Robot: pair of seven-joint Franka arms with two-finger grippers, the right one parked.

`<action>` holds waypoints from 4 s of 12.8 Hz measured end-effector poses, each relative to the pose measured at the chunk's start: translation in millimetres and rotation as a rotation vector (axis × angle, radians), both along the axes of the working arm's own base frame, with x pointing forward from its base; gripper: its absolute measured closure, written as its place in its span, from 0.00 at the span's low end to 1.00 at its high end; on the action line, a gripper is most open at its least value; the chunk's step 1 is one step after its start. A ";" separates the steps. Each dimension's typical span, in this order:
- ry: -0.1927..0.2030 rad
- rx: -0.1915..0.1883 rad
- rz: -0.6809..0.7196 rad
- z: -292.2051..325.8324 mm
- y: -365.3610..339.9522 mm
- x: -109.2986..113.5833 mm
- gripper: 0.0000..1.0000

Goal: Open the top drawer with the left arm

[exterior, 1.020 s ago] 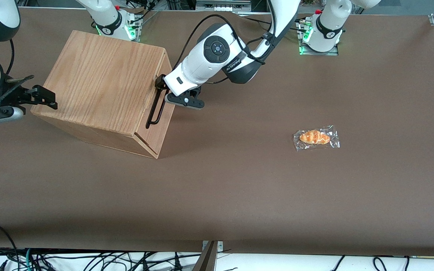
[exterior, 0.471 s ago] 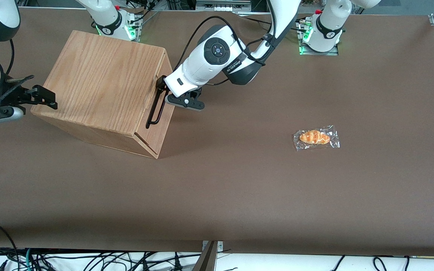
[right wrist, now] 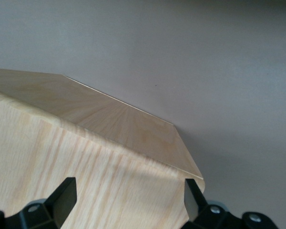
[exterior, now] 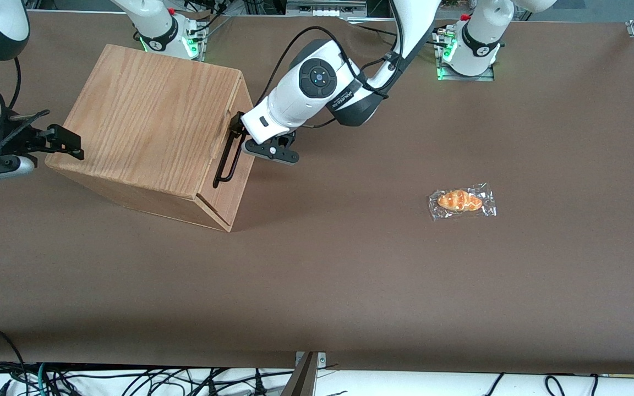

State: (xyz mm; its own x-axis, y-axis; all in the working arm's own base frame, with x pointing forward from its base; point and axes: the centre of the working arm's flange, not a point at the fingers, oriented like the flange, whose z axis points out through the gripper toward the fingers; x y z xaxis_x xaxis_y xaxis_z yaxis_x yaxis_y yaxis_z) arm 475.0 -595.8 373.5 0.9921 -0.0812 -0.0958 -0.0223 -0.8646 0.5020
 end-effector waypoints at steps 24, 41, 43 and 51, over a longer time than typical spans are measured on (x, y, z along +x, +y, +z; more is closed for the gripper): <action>0.060 0.088 -0.106 -11.6 67.7 53.8 0.00; 0.082 0.092 -0.124 -9.8 99.1 76.6 0.00; 0.079 0.091 -0.131 -9.8 99.5 76.8 0.00; 0.155 0.029 -0.090 29.9 134.9 93.9 0.00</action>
State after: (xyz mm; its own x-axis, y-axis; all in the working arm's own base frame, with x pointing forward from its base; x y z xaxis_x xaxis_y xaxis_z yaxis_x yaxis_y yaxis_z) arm 568.9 -461.0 403.4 0.9541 -0.1638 -0.2508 -0.0243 -0.8768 0.4803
